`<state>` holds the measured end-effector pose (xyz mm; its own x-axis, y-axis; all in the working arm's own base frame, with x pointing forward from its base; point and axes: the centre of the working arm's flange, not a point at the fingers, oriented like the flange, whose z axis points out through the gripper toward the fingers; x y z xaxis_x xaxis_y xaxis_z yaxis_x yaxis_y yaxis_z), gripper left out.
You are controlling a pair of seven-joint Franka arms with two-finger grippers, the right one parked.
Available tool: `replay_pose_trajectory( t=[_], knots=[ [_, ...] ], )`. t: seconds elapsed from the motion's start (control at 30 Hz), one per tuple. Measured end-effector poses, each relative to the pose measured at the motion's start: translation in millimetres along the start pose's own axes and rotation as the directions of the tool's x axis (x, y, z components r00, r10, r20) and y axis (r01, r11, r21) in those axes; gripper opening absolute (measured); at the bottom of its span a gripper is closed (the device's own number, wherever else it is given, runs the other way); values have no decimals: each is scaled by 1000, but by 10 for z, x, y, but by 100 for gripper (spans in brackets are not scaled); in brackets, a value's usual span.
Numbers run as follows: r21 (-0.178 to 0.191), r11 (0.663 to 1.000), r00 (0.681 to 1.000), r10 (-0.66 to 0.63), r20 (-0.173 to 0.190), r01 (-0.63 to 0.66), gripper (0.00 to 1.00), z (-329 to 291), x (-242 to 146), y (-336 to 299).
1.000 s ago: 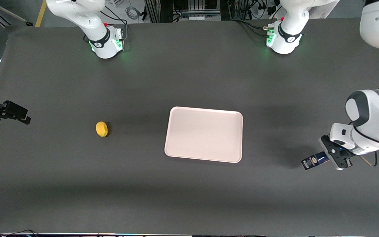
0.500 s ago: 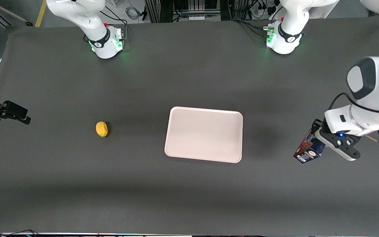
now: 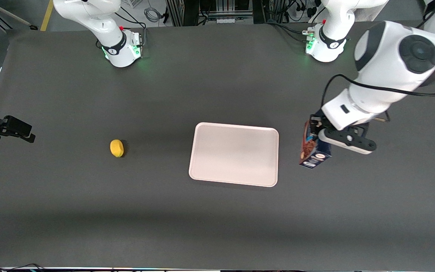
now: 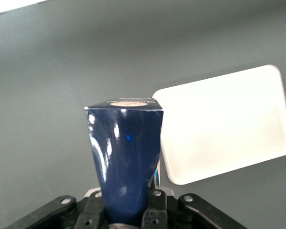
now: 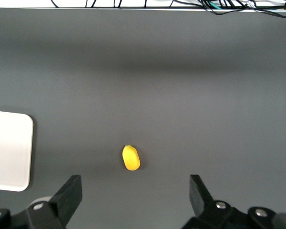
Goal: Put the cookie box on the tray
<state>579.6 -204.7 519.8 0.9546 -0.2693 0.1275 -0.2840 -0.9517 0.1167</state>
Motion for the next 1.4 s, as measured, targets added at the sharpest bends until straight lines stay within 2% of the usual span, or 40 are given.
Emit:
replay_pose_trajectory(
  t=[0.2,0.47,0.63,0.83,1.0,1.23,1.4],
  knots=[
    [8,998,998,-66,22,65,26,135,-32,356],
    [33,995,993,-95,70,93,26,551,-43,688],
    [44,992,991,-117,58,115,26,966,-41,825],
    [96,988,991,-123,52,117,26,1553,-76,1015],
    [137,985,991,-119,65,109,26,1970,-127,1139],
    [148,984,989,-118,92,104,26,2301,-176,1180],
    [137,984,989,-124,82,112,26,2429,-169,1190]
  ],
)
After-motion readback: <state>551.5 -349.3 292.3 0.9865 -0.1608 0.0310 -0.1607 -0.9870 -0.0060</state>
